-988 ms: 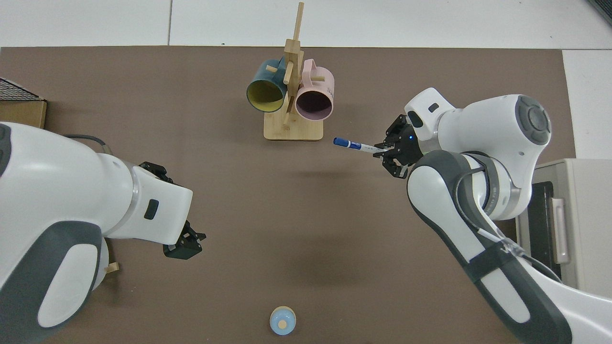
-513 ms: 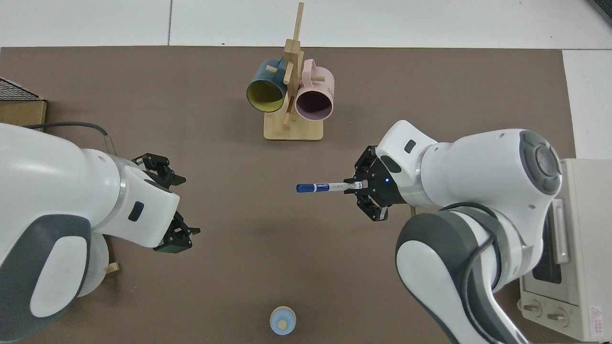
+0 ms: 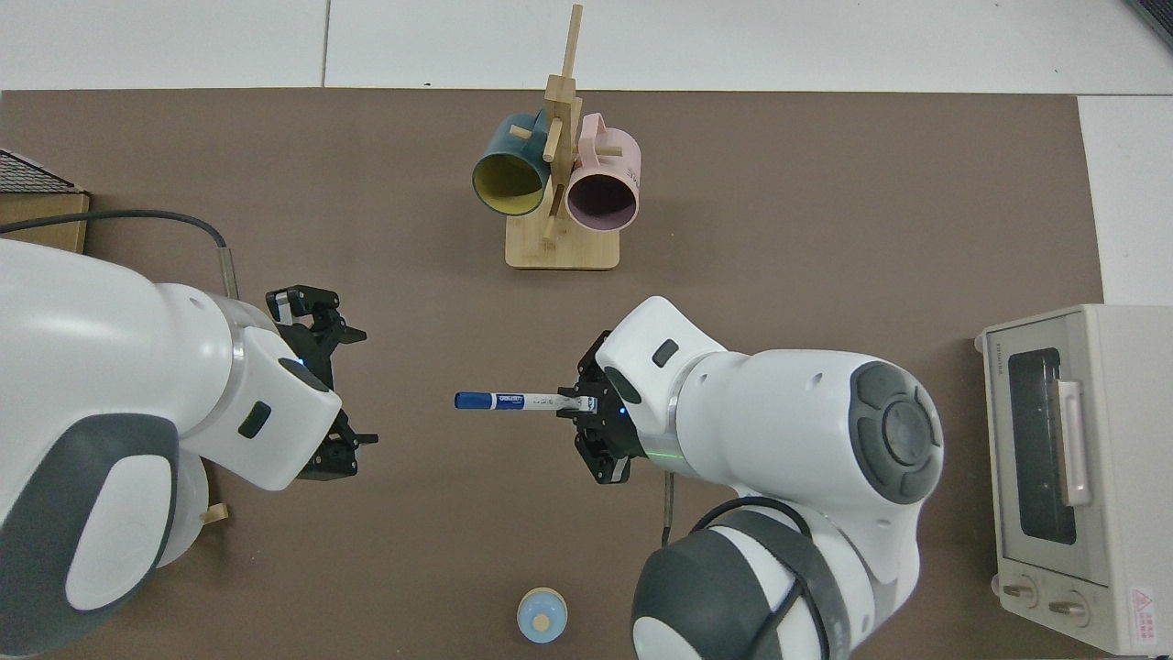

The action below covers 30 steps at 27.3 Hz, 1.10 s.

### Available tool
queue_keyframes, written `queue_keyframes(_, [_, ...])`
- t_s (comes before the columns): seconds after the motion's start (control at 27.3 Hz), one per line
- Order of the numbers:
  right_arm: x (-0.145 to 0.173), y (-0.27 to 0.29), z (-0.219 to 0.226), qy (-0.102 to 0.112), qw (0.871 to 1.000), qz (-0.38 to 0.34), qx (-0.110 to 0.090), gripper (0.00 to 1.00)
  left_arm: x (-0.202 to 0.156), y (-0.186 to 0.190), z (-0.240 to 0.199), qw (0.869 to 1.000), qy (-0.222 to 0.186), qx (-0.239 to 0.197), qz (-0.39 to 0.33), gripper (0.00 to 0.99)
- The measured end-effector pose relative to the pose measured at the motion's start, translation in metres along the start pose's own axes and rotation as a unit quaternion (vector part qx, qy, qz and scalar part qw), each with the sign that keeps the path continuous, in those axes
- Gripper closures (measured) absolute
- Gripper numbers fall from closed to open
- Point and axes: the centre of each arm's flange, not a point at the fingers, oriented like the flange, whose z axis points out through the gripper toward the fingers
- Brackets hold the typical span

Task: Put markers into pen holder
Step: 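Carry the marker to the middle while the left gripper reaches it, then grasp the marker's capped end with the left gripper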

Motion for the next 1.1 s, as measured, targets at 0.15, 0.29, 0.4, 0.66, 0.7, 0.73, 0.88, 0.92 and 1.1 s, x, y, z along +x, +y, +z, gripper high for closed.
queue_keyframes(0.15, [0.009,-0.008,0.002,-0.002,1.0,0.009,-0.004,0.83,0.003,0.001,0.001,1.0,-0.002,0.001,0.008,0.0])
queue_keyframes(0.29, [0.027,-0.021,0.007,-0.011,1.0,0.018,-0.017,0.83,0.012,0.006,0.003,1.0,-0.009,0.004,0.021,0.0])
queue_keyframes(0.4, [0.035,-0.029,0.01,-0.022,0.999,0.024,-0.021,0.83,0.02,0.009,0.004,0.999,-0.013,0.006,0.031,0.0])
queue_keyframes(0.66, [0.05,-0.045,0.016,-0.034,0.998,0.036,-0.025,0.83,0.033,0.016,0.007,0.999,-0.016,0.009,0.045,0.0])
queue_keyframes(0.7, [0.052,-0.047,0.016,-0.033,0.998,0.036,-0.025,0.83,0.034,0.017,0.008,0.999,-0.017,0.009,0.046,0.009])
queue_keyframes(0.73, [0.054,-0.048,0.015,-0.033,0.998,0.037,-0.027,0.83,0.035,0.018,0.009,0.999,-0.018,0.009,0.047,0.009])
queue_keyframes(0.88, [0.057,-0.049,0.014,-0.03,0.998,0.039,-0.036,0.83,0.036,0.019,0.011,0.998,-0.026,0.01,0.05,0.031])
queue_keyframes(0.92, [0.057,-0.048,0.014,-0.03,0.998,0.04,-0.036,0.83,0.036,0.019,0.012,0.998,-0.027,0.01,0.05,0.048])
queue_keyframes(1.1, [0.057,-0.048,0.014,-0.03,0.998,0.04,-0.037,0.83,0.034,0.02,0.02,0.998,-0.032,0.003,0.049,0.066])
